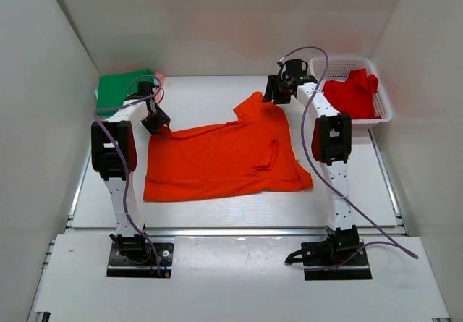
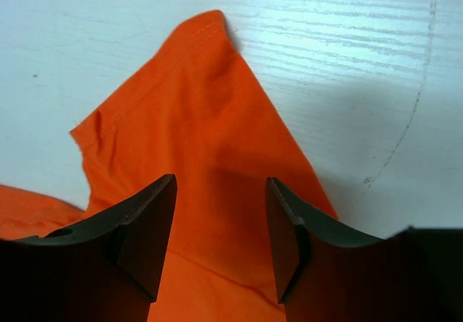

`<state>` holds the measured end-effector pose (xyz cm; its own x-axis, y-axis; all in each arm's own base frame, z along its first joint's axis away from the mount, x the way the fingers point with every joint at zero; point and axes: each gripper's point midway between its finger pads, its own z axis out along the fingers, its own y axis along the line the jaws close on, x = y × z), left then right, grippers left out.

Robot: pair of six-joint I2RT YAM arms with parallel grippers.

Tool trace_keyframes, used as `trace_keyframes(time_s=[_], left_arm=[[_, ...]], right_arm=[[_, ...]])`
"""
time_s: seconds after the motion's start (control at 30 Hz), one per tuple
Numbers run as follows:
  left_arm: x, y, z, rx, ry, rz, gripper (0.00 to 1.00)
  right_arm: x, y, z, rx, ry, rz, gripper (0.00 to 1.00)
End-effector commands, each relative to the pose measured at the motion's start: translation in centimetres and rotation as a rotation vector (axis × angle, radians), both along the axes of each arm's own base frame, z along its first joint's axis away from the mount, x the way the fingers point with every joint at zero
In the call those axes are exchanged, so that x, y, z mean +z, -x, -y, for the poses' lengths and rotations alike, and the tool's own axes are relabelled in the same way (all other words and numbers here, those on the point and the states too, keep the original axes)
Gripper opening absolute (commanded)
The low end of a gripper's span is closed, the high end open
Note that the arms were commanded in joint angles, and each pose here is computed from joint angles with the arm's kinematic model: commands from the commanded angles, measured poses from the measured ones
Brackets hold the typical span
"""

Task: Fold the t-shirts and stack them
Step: Grap the side of the flattened tshirt furthest away from the robot with both arms

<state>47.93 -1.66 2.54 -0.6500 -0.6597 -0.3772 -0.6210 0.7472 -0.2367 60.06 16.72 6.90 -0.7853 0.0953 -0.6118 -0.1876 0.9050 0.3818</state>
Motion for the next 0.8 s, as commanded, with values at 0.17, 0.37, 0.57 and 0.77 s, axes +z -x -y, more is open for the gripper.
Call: trace_keyframes(time_s=[0.17, 0.37, 0.57, 0.77], left_arm=[[3.8, -2.1, 1.6, -0.044, 0.086, 0.098, 0.56], [5.6, -3.1, 1.6, -0.054, 0.095, 0.141, 0.56], [6.0, -3.6, 1.8, -0.063, 0.098, 0.145, 0.56], [6.2, -3.8, 1.8, -0.065, 0.093, 0.151, 0.56]], right_arm=[[-1.4, -1.9, 0.8, -0.063, 0.115, 0.034, 0.53], [-0.1, -2.6, 0.7, -0.082, 0.143, 0.084, 0.53], [-0.9, -3.1, 1.2, -0.104, 0.116, 0.063, 0.53], [0.0, -3.0, 1.5, -0.105, 0.150, 0.080, 0.53]])
